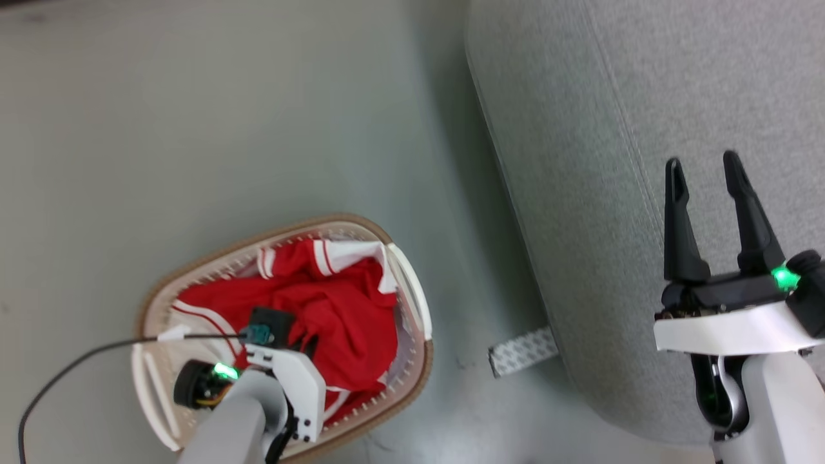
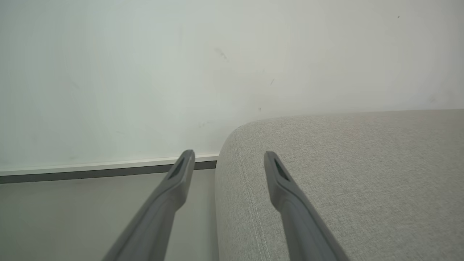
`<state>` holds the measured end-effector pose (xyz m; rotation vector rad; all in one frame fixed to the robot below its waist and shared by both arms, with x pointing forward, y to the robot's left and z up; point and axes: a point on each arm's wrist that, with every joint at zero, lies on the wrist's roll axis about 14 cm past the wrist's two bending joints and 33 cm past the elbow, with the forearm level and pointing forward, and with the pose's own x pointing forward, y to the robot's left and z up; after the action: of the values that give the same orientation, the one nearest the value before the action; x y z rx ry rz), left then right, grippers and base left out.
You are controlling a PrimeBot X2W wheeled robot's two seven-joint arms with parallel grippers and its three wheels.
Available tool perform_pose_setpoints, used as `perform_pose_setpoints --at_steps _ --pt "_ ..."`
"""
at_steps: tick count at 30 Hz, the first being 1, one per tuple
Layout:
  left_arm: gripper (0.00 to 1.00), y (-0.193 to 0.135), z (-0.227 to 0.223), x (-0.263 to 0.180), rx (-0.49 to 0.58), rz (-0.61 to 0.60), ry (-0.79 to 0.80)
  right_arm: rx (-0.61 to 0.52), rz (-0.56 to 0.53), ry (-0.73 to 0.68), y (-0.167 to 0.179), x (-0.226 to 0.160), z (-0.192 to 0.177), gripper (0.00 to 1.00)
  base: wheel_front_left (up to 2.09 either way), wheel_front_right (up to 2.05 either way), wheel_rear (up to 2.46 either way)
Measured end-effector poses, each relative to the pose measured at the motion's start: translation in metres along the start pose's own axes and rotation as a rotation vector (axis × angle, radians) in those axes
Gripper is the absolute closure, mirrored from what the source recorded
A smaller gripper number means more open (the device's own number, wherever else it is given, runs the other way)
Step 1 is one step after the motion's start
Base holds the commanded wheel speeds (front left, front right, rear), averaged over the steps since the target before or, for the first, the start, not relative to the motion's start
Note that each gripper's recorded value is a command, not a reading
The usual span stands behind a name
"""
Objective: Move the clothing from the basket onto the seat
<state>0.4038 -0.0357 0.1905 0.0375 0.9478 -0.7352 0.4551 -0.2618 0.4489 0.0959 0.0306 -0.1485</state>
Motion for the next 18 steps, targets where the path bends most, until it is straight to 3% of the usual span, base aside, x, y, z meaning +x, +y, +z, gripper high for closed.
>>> perform_pose_setpoints --at_steps 18 --pt "1.0 -0.005 0.075 -0.124 -0.146 0.127 -0.413 0.053 0.039 -0.064 0.02 -0.061 0.035 0.0 0.0 0.0 0.0"
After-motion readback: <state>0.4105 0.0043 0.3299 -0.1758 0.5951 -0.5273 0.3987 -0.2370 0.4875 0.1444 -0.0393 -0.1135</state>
